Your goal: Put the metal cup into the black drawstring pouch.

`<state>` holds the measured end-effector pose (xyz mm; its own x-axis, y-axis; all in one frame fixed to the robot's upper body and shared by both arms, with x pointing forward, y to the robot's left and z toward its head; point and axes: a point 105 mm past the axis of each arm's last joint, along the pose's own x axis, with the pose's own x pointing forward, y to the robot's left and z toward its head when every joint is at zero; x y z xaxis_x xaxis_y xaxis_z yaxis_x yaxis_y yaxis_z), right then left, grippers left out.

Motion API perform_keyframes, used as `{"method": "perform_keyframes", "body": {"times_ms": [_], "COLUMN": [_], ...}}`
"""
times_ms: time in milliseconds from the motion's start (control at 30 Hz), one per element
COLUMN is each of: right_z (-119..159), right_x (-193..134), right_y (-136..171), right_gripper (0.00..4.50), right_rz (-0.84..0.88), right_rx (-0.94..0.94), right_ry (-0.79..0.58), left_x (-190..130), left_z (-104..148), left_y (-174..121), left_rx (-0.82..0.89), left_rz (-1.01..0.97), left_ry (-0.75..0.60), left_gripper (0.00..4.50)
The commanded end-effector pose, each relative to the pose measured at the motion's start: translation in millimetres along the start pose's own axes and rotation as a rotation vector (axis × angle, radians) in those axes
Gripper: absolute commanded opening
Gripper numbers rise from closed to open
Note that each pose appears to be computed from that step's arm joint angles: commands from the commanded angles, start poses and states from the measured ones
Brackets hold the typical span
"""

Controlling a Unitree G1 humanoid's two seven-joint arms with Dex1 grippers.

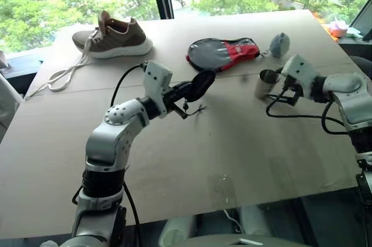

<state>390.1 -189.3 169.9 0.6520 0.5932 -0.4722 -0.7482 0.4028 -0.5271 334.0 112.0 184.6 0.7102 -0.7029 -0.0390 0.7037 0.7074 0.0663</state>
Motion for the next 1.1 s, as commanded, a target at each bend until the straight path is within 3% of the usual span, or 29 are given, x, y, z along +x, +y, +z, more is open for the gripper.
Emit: {"method": "perform_keyframes", "body": {"times_ms": [33,267,533,633,767,933,1100], "right_z": [9,-4,9,19,58,148,167], "right_x": [3,8,12,11,7,-10,-9], "right_y": [2,10,4,1,-2,13,55], "right_gripper": [4.5,4.5,0.88,0.1,0.1,0.1,0.1], "right_rz": [0.064,0.135,0.088,0.069,0.048,0.077,0.199], "right_rx": [-0.063,-0.026,-0.038,-0.033,-0.033,0.014,0.034], "right_ry": [-0.006,0.069,0.018,-0.026,-0.188,-0.636,-0.722], "left_x": [2,4,6,6,9,22,29], "left_z": [10,8,9,9,8,10,13], "left_y": [-3,-6,-4,-3,1,-7,-12], "left_rx": [0.016,-0.012,-0.014,-0.022,-0.031,-0.058,-0.08], "left_rz": [-0.019,-0.022,-0.014,-0.007,0.023,0.002,-0.027], "left_ry": [-0.028,-0.029,-0.031,-0.034,-0.03,-0.039,-0.051], "left_gripper": [0.04,0.04,0.0,0.0,0.0,0.0,0.0]}}
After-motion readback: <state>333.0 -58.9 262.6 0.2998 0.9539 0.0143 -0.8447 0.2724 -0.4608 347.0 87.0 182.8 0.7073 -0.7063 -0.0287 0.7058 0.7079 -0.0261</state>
